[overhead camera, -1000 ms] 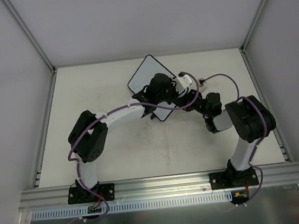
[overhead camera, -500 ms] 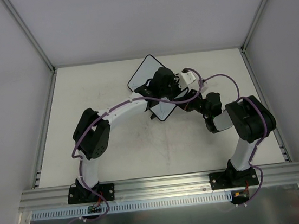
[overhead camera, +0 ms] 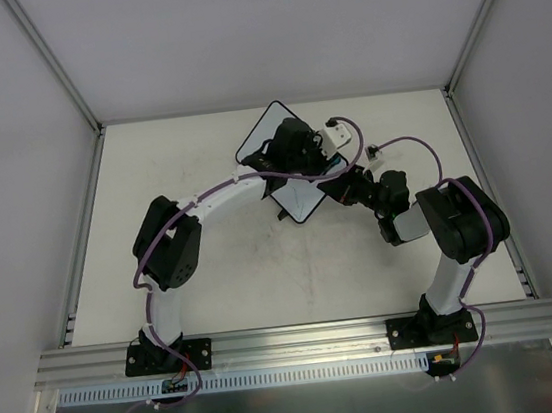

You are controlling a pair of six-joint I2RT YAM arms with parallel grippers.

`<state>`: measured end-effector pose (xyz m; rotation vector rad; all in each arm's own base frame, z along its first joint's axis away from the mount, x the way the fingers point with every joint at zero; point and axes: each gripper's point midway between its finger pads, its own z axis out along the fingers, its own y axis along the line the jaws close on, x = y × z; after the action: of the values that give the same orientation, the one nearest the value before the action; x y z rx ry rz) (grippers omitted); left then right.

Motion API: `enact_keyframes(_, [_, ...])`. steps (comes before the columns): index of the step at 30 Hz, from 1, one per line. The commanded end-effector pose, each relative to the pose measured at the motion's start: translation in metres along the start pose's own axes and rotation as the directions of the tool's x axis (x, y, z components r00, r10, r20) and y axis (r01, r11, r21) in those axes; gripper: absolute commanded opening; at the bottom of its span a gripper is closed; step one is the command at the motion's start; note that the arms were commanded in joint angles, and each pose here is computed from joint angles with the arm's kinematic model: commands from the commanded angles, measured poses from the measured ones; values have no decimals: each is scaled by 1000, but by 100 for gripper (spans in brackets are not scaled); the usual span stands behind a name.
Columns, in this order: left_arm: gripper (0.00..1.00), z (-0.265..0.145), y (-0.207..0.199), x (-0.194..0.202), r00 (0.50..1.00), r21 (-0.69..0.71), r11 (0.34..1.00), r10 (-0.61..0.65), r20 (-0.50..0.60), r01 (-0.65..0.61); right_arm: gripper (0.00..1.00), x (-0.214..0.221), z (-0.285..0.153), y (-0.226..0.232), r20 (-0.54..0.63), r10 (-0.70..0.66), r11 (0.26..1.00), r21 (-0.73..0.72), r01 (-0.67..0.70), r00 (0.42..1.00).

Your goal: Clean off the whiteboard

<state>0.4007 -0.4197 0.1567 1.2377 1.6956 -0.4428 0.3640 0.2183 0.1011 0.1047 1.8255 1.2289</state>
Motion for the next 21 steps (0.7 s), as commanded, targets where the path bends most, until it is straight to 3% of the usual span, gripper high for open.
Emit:
enact_keyframes(1, [0,10,11,75,980,-16,996,-91,-177,90,0,-14,4,37,48,-153,978,-132,158,987])
enact_keyframes(21, [0,-1,12,133,900,-8,937,-338,-277,349,0,-15,4,39,49,-152,978,-136,158,987])
